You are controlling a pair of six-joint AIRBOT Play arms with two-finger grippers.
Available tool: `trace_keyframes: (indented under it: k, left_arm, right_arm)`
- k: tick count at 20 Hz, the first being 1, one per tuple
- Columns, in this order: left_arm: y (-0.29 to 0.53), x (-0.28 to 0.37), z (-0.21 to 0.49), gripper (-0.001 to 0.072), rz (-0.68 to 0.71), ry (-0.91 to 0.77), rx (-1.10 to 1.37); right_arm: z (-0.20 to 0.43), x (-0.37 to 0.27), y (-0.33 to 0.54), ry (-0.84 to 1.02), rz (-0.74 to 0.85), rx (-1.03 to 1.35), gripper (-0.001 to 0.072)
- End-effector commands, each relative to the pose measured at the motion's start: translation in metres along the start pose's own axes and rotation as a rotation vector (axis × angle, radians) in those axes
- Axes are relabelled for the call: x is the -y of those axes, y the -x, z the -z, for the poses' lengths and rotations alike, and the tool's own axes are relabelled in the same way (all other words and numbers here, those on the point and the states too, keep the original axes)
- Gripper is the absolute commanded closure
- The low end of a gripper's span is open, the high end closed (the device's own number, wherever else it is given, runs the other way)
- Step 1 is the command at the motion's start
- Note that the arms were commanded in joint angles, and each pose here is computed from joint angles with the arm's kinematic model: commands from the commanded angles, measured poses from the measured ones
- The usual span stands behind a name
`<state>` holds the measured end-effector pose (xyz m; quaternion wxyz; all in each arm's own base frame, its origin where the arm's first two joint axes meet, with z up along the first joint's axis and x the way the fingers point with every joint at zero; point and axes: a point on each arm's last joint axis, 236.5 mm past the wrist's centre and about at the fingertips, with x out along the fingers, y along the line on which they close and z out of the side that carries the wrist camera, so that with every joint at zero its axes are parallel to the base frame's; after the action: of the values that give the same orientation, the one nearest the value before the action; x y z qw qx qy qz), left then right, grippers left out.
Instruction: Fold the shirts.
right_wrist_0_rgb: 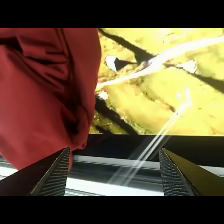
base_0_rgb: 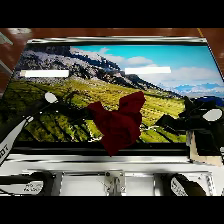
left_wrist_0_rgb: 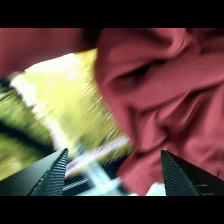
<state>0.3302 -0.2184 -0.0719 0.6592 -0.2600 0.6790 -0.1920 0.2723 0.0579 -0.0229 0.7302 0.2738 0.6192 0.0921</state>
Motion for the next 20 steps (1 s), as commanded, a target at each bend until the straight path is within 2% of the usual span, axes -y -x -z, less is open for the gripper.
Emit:
trace_keyframes:
  k: [1,5,6,7,10,11,16,17,18,19,20]
  left_arm:
    - [-0.035,0.012,-0.015,-0.0013,0.061,0.085,0.067]
    - [-0.044,0.010,-0.032,-0.0004,0.081,0.139,0.121]
    - [-0.045,0.010,-0.034,0.0084,0.082,0.145,0.131]
    - [-0.044,0.009,-0.038,0.0244,0.080,0.145,0.147]
    - [-0.043,0.008,-0.043,0.0613,0.077,0.139,0.169]
    - [-0.043,0.009,-0.043,0.0664,0.076,0.113,0.169]
    - [-0.042,0.012,-0.035,0.0665,0.079,0.060,0.141]
    - [-0.040,0.013,-0.036,0.0665,0.081,0.057,0.146]
    - [-0.037,0.015,-0.037,0.0665,0.084,0.050,0.153]
    - [-0.032,0.016,-0.039,0.0665,0.084,0.041,0.164]
    - [-0.023,0.019,-0.043,0.0665,0.081,0.004,0.186]
  right_arm:
    - [0.004,-0.005,-0.013,-0.011,-0.056,0.010,0.0036]
    - [0.012,-0.014,-0.025,-0.020,-0.095,0.005,0.0036]
    - [0.016,-0.017,-0.032,0.002,-0.092,-0.010,0.0036]
    - [0.021,-0.023,-0.039,0.026,-0.092,-0.031,0.0036]
    - [0.029,-0.048,-0.068,0.040,-0.131,-0.077,0.0036]
    - [0.034,-0.060,-0.079,0.034,-0.163,-0.100,0.0037]
    - [0.056,-0.100,-0.120,0.027,-0.266,-0.179,0.0037]
    - [0.059,-0.100,-0.124,0.032,-0.264,-0.190,0.0099]
    - [0.061,-0.099,-0.125,0.046,-0.254,-0.194,0.0421]
    - [0.059,-0.099,-0.124,0.043,-0.257,-0.189,0.0654]
    - [0.056,-0.100,-0.121,0.045,-0.263,-0.178,0.0652]
